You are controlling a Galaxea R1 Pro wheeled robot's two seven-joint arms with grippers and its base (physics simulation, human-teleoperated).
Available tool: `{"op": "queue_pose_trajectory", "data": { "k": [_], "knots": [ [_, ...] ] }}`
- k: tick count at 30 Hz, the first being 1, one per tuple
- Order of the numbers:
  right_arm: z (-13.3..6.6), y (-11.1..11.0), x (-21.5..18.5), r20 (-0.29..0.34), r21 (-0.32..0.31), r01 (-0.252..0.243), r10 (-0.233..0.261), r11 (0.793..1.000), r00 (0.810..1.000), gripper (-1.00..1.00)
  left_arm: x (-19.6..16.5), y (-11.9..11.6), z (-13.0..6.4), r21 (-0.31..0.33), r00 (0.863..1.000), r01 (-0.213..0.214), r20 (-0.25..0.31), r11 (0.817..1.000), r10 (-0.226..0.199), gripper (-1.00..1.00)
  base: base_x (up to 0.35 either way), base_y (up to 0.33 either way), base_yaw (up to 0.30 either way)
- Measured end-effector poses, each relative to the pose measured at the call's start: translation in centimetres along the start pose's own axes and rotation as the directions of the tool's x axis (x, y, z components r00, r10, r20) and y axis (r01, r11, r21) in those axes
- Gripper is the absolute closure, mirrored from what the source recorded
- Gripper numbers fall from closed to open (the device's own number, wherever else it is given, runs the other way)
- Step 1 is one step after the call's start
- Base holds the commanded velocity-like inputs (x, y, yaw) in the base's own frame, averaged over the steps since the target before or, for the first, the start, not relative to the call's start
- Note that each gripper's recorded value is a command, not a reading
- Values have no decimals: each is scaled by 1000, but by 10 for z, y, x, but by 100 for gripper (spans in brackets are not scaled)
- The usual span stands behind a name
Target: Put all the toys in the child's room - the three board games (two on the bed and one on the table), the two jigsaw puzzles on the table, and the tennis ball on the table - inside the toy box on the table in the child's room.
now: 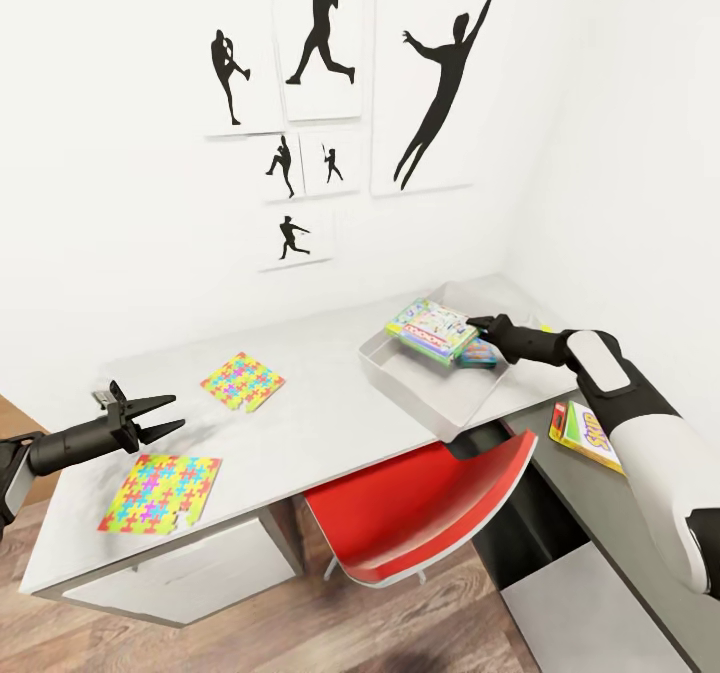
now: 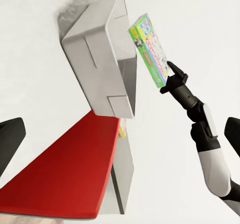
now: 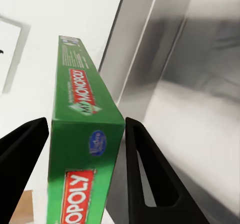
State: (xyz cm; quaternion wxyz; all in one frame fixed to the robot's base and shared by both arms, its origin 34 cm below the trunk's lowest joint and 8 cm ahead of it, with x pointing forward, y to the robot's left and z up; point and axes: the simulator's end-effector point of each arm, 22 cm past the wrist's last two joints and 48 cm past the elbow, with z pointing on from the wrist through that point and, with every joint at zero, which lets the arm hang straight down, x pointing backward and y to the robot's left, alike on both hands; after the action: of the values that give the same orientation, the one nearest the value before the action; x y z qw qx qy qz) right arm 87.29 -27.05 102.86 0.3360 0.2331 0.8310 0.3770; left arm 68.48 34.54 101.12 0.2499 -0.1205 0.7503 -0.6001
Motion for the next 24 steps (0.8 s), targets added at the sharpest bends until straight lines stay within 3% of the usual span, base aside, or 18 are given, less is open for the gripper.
{"op": "queue_pose_trajectory", "data": {
  "k": [10,17,24],
  "knots": [
    [2,1,-1,18,4,15,-15,1000,1000,100,0,0,0,0,1000,0,0,1000,0,-100,0,0,0],
    [1,-13,-3,18,70,84,-85,994,996,100,0,0,0,0,1000,0,0,1000,0,-100,0,0,0],
    [1,-14,-3,18,77,92,-93,993,995,100,0,0,0,0,1000,0,-1,1000,0,-100,53,13,0]
  ]
}}
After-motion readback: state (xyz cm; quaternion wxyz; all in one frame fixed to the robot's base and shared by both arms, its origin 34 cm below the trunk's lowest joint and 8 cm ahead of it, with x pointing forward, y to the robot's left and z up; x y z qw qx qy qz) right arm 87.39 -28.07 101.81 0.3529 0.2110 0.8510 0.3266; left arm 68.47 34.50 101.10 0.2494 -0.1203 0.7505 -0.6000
